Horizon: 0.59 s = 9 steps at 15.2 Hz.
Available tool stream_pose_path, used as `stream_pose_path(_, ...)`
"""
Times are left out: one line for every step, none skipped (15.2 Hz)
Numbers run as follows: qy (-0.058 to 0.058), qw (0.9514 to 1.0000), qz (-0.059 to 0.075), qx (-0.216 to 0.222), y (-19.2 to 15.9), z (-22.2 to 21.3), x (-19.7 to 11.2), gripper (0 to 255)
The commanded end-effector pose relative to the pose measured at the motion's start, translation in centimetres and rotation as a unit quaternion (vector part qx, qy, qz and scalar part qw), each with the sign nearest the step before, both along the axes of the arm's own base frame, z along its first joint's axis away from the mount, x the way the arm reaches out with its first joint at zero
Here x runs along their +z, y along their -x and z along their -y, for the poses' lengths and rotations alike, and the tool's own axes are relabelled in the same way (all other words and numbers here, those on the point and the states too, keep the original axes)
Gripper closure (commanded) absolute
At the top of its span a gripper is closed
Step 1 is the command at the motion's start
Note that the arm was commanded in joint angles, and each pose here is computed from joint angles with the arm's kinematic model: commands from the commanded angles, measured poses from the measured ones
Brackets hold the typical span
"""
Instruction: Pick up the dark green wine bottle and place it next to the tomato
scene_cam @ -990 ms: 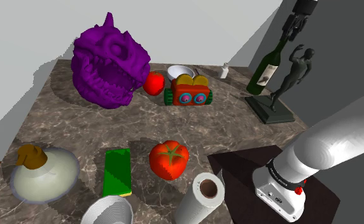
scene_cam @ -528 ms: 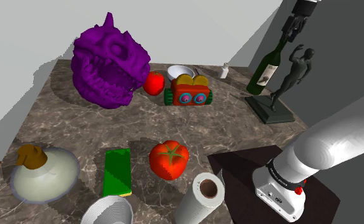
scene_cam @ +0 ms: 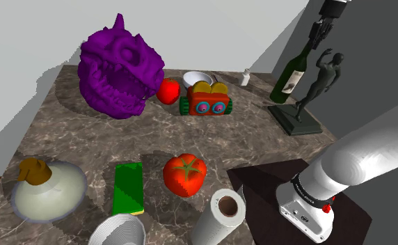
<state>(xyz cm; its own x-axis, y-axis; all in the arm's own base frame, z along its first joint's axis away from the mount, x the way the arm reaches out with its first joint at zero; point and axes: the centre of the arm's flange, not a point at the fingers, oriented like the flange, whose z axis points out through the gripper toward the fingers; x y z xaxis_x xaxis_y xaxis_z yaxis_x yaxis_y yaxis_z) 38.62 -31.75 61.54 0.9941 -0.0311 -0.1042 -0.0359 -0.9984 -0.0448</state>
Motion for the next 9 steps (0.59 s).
stream_pose_path(0.0, 1.0, 0.0, 0.0, 0.0, 0.0, 0.0, 255)
stream_pose_path(0.0, 1.0, 0.0, 0.0, 0.0, 0.0, 0.0, 255)
stream_pose_path(0.0, 1.0, 0.0, 0.0, 0.0, 0.0, 0.5, 255)
stream_pose_path(0.0, 1.0, 0.0, 0.0, 0.0, 0.0, 1.0, 255)
stream_pose_path(0.0, 1.0, 0.0, 0.0, 0.0, 0.0, 1.6, 255)
stream_pose_path(0.0, 1.0, 0.0, 0.0, 0.0, 0.0, 2.1, 255)
stream_pose_path(0.0, 1.0, 0.0, 0.0, 0.0, 0.0, 2.6, 255)
stream_pose_path(0.0, 1.0, 0.0, 0.0, 0.0, 0.0, 3.1, 255)
stream_pose_path(0.0, 1.0, 0.0, 0.0, 0.0, 0.0, 3.7, 255)
